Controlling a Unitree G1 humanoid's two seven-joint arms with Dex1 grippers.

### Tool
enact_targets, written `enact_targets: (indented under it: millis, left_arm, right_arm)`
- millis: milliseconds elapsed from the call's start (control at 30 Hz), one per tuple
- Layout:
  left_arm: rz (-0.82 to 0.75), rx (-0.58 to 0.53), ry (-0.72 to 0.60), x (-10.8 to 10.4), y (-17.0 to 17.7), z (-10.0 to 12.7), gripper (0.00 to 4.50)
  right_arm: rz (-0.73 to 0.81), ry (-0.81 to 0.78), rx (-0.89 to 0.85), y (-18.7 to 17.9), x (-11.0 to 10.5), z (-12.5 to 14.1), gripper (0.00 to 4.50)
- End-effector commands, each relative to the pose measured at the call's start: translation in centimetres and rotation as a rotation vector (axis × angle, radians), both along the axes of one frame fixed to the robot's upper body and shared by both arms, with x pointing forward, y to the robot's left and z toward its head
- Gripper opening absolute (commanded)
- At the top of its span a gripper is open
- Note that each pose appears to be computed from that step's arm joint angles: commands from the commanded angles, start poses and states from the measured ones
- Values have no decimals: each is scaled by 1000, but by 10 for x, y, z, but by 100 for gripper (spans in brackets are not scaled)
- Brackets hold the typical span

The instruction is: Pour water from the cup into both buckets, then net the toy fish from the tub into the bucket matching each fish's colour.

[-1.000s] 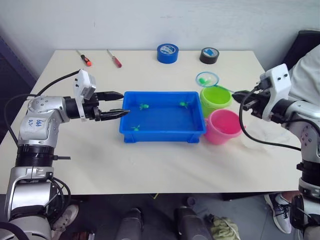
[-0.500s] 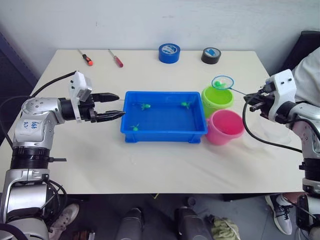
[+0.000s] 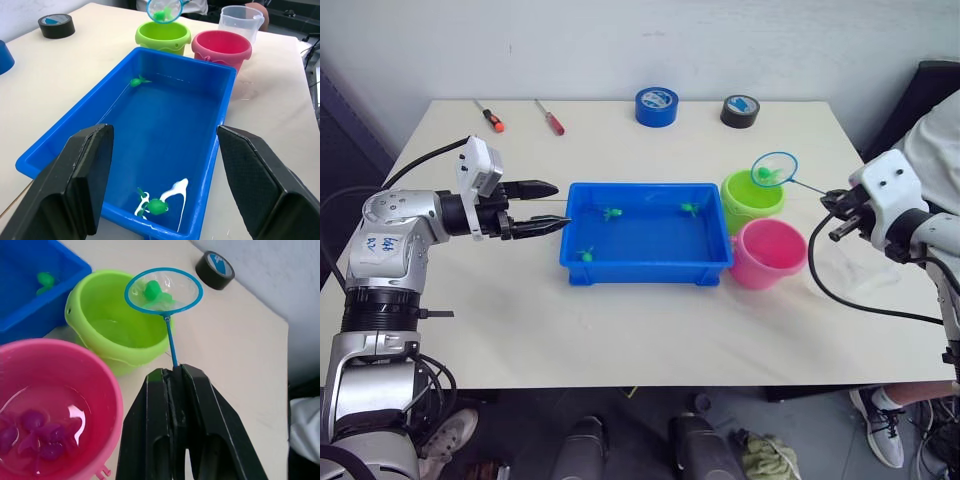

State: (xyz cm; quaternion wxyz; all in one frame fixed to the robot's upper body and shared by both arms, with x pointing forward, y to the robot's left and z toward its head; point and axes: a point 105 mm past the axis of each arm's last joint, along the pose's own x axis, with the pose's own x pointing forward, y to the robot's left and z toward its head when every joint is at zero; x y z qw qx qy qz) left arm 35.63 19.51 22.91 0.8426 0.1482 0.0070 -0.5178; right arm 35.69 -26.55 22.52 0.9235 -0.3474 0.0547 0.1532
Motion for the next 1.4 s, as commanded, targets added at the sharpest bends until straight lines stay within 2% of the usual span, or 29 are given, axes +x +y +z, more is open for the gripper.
enact_targets:
  millis: [33,467,733,933,1200,1400]
  left_arm:
    - [-12,7,-48,-1,-1,11,358]
    - [-15,6,-46,-2,-1,11,358]
    - [-14,5,-47,-1,-2,12,358]
    - [-16,6,-44,-1,-2,11,358]
    - [-18,4,-38,-2,-2,9,358]
    - [-13,3,-38,-2,0,10,358]
  right_arm:
    - [-1,-91,-178,1,-1,15,0]
    - [15,-221,-557,6,6,20,0]
    - [67,-322,-868,11,4,28,0]
    - [139,-353,-1058,16,-3,17,0]
    - [124,-312,-1031,11,-6,5,0]
    - [91,-411,-938,22,-5,40,0]
